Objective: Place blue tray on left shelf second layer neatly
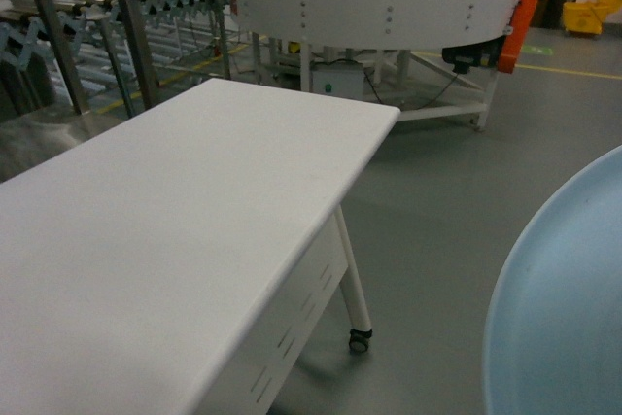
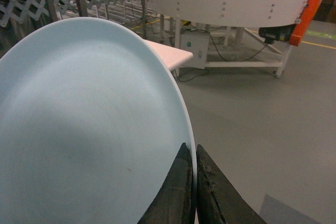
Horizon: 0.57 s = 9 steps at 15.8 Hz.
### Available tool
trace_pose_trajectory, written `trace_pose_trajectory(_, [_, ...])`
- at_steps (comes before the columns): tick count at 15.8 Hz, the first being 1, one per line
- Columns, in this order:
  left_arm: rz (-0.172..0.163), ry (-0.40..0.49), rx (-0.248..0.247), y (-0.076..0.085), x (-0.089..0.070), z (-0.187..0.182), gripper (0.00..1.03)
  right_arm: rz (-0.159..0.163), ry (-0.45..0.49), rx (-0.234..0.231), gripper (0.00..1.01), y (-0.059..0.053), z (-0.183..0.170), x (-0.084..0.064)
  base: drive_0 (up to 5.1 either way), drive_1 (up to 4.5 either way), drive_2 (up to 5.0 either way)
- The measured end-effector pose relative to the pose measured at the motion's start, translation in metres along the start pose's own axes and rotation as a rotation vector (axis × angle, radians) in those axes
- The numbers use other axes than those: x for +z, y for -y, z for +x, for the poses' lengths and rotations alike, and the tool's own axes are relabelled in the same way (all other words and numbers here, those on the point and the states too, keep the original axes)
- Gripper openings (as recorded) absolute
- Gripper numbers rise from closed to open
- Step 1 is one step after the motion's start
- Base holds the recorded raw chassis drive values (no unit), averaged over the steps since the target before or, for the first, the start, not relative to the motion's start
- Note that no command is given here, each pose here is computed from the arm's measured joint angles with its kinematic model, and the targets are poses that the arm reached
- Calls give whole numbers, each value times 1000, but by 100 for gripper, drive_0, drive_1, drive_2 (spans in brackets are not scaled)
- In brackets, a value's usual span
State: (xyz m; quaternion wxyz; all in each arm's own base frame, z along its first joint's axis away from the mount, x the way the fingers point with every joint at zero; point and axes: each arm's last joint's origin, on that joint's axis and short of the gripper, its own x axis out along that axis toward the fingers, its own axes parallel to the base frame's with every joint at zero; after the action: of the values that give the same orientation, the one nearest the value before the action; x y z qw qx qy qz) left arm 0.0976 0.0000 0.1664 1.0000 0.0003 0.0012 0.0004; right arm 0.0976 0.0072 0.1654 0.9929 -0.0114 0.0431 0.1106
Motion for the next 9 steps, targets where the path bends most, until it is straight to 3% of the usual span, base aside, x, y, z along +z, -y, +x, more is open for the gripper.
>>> trace_pose_trajectory(9, [0,0,0,0,0,0,98,0,0,0,2,0,0,0,-169,-169,-169])
